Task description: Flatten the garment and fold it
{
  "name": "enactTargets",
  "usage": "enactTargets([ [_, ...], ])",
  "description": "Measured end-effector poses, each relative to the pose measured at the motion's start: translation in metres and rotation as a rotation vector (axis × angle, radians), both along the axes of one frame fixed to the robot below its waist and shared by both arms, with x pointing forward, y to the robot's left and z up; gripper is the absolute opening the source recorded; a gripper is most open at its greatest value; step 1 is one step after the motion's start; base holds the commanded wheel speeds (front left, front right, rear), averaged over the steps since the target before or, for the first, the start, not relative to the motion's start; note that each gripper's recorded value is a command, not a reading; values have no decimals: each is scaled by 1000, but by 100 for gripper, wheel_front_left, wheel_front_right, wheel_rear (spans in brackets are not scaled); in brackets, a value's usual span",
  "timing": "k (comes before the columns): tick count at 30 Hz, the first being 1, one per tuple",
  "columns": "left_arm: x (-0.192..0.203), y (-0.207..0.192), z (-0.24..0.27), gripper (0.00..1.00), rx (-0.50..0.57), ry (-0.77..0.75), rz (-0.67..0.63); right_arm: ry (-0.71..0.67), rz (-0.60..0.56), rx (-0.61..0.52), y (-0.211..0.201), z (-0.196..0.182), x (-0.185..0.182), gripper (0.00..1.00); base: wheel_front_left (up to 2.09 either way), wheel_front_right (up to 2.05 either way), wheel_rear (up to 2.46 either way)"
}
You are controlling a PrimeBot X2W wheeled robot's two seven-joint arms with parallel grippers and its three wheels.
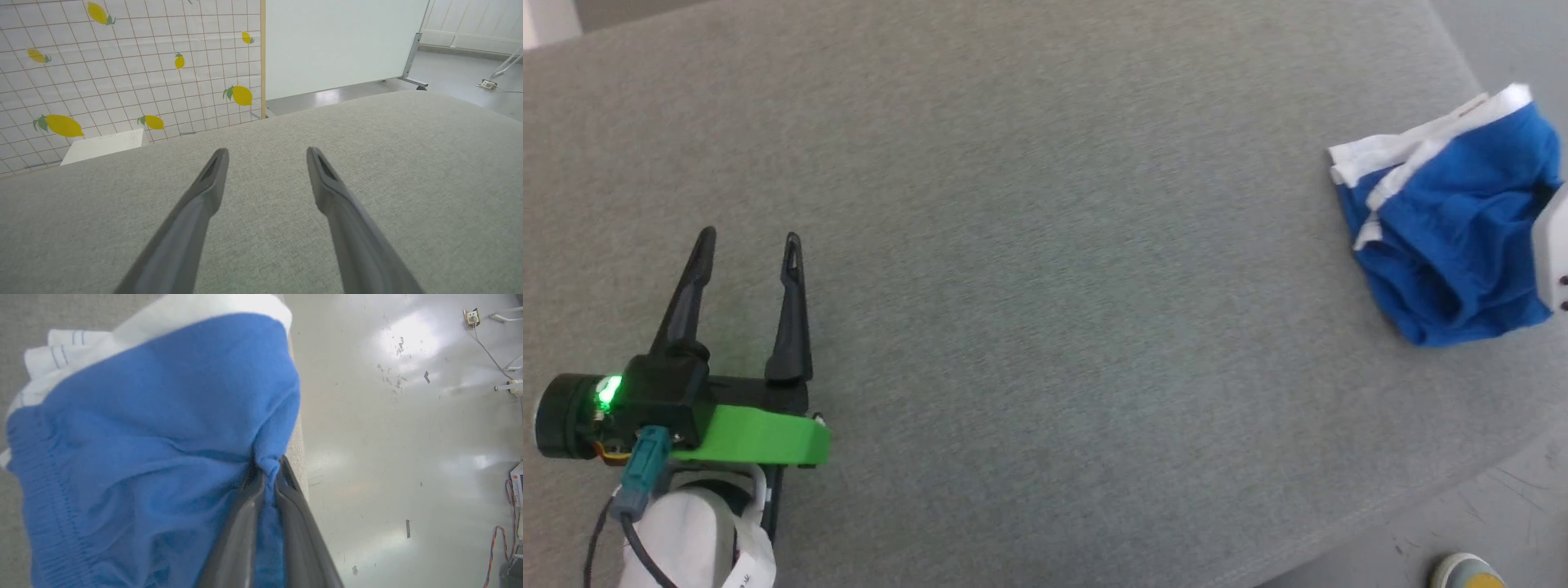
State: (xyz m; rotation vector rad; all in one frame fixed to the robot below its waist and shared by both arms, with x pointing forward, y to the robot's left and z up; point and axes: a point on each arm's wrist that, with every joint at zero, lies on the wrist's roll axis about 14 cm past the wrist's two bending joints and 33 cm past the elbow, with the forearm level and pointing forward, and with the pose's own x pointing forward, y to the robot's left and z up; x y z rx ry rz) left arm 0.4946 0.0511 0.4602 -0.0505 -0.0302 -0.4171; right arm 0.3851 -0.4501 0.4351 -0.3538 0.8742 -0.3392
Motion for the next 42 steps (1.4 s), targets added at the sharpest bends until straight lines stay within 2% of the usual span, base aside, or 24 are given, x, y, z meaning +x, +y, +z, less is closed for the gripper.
enactTargets([
  [3,1,13,-7,100,18,13,26,-9,-24,-5,-7,-4,13,0,0,0,0],
  [4,1,16,-9,100,22,18,31,-8,-35,-3,-9,-5,15,13,0,0,0],
  [5,1,19,-11,100,27,25,37,-4,-51,0,-12,-8,16,47,0,0,0],
  [6,1,21,-13,100,30,30,42,-4,-72,7,-14,-11,17,100,0,0,0],
  [11,-1,30,-16,100,42,39,64,4,-122,3,-23,-16,15,100,0,0,0],
  [14,-4,31,-11,100,39,25,70,-74,-116,-4,-24,0,25,100,0,0,0],
  [16,-7,32,-6,100,28,15,76,-199,-79,-9,-19,27,45,100,0,0,0],
  [17,-12,34,3,100,10,0,97,-397,21,-16,5,75,76,100,0,0,0],
  [20,-20,37,13,100,-8,-16,119,-578,119,12,39,122,96,100,0,0,0],
  [25,-39,44,33,100,-50,-38,172,-849,262,93,98,185,93,100,0,0,0],
  [30,-58,57,50,100,-67,-63,216,-1111,313,236,148,220,71,100,0,0,0],
  [35,-76,82,63,100,-72,-87,289,-1246,362,362,204,221,52,100,0,0,0],
  [39,-90,109,69,100,-68,-99,363,-1263,377,467,243,206,45,100,0,0,0],
  [42,-102,127,76,100,-66,-117,419,-1235,404,499,264,191,39,100,0,0,0],
])
